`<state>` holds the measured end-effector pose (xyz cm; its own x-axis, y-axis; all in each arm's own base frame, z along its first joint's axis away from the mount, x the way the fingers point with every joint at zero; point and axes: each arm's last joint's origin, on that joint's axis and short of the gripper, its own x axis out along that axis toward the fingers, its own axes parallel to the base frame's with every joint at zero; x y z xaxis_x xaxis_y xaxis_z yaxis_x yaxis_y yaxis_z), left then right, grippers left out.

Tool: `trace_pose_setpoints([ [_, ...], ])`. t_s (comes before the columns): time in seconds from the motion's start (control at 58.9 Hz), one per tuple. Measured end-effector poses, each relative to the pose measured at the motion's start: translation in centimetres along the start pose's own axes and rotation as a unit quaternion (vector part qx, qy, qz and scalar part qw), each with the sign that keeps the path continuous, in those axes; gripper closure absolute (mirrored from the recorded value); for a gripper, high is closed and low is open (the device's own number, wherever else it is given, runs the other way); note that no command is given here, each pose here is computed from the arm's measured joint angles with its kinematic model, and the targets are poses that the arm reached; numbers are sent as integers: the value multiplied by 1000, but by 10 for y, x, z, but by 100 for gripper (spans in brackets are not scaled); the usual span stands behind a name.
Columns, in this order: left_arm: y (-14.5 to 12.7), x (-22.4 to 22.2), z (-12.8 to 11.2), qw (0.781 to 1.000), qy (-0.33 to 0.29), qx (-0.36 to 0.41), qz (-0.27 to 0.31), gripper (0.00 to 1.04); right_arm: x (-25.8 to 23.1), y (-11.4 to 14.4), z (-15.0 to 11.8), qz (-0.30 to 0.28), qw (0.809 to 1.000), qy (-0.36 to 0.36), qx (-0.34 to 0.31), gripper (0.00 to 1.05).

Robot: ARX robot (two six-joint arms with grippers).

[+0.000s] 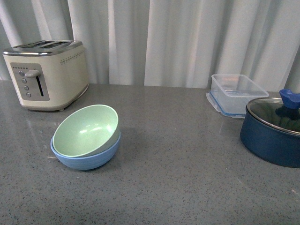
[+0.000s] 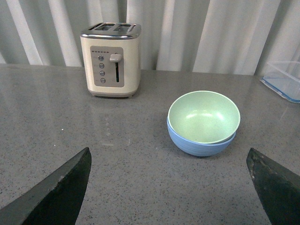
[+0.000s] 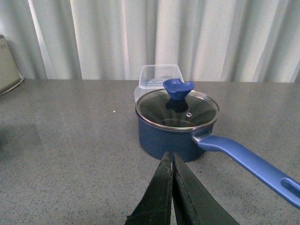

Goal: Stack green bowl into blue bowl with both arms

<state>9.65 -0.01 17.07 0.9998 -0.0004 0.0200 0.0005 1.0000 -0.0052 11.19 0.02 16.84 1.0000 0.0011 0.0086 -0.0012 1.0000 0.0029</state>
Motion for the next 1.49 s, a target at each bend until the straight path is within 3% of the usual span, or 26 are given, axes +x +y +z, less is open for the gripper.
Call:
trace_pose_setpoints([
  [0.578,0,0,0,1000,0,0,0,7,-14,0,-3,1,1000,3,0,104],
  [1.053,0,0,0,1000,0,0,0,7,-14,0,-3,1,1000,3,-1,24],
  [1.121,0,0,0,1000,0,0,0,7,-14,0,-3,1,1000,3,0,8],
  [1.495,0,0,0,1000,0,0,0,7,-14,0,-3,1,1000,3,0,10],
])
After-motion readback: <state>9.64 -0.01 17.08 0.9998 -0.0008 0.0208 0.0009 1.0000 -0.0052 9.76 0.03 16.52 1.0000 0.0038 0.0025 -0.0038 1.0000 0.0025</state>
